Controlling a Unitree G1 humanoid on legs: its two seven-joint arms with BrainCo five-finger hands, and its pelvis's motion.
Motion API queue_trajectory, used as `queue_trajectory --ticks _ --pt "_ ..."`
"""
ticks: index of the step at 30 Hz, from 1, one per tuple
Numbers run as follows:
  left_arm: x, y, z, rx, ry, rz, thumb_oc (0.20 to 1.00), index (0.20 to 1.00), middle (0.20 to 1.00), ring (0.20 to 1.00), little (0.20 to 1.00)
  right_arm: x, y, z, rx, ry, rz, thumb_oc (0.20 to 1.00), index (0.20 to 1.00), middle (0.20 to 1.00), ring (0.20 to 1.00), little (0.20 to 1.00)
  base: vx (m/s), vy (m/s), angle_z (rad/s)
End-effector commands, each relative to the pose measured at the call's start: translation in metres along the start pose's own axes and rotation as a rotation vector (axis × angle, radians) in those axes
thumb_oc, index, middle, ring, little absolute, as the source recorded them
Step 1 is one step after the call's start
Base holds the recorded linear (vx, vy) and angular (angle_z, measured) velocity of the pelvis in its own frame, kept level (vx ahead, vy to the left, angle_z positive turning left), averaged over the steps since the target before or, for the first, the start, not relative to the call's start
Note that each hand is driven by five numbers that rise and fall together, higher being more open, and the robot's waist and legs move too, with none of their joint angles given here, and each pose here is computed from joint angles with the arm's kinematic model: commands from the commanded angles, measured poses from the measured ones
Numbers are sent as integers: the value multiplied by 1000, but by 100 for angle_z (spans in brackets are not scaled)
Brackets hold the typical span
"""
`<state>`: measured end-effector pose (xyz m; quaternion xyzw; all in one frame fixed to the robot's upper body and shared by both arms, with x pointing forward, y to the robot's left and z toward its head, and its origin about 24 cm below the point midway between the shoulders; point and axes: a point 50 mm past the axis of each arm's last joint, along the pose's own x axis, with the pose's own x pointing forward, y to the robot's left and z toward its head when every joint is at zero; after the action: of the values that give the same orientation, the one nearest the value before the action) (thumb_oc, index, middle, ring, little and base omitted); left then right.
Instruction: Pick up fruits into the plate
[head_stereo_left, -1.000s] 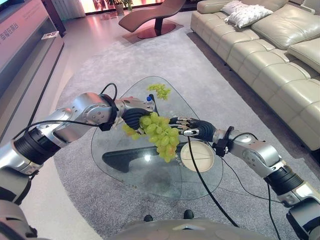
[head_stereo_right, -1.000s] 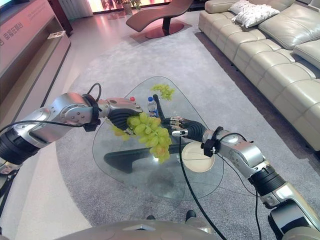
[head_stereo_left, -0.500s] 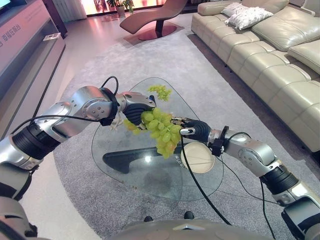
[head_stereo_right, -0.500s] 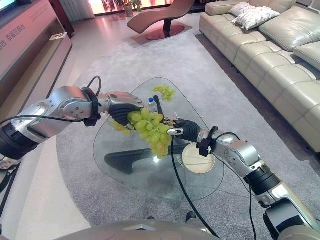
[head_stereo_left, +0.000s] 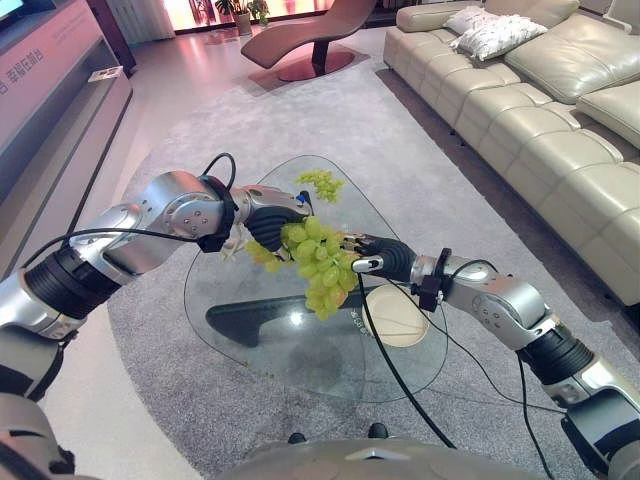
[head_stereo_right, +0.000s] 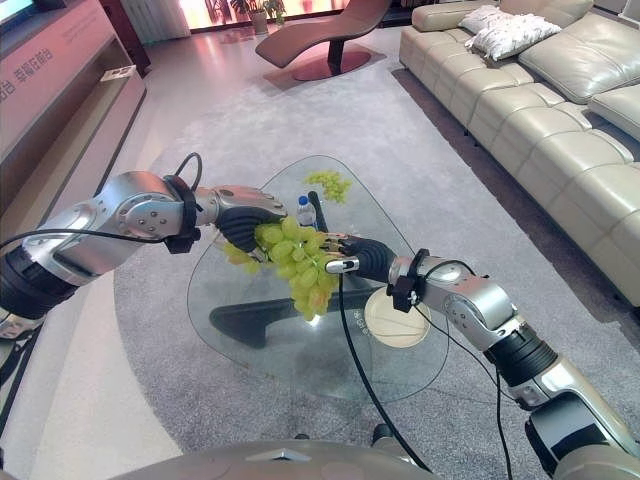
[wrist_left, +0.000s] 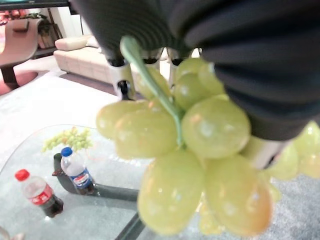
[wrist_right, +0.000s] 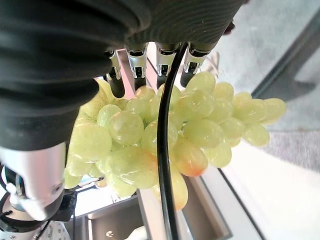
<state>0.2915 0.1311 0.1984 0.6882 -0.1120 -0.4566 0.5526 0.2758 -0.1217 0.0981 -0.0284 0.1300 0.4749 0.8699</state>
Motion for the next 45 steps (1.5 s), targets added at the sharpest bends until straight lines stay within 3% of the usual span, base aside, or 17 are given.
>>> queue_trajectory --ticks 1,7,16,45 --pt "-9 41 2 20 -1 148 200 200 200 200 200 7 20 60 -258 -246 67 1000 1000 1000 1000 1000 0 0 0" --pt "-9 42 1 -6 3 162 200 200 200 200 200 6 20 70 -409 -291 -6 1000 1000 1000 1000 1000 -7 -1 0" --pt "-12 44 -1 -35 10 181 200 200 200 200 200 2 21 72 -471 -277 -11 1000 1000 1000 1000 1000 -13 -3 -1" --pt "-2 63 17 12 -51 279 200 200 200 200 200 28 41 50 -332 -156 185 1000 1000 1000 1000 1000 0 0 0"
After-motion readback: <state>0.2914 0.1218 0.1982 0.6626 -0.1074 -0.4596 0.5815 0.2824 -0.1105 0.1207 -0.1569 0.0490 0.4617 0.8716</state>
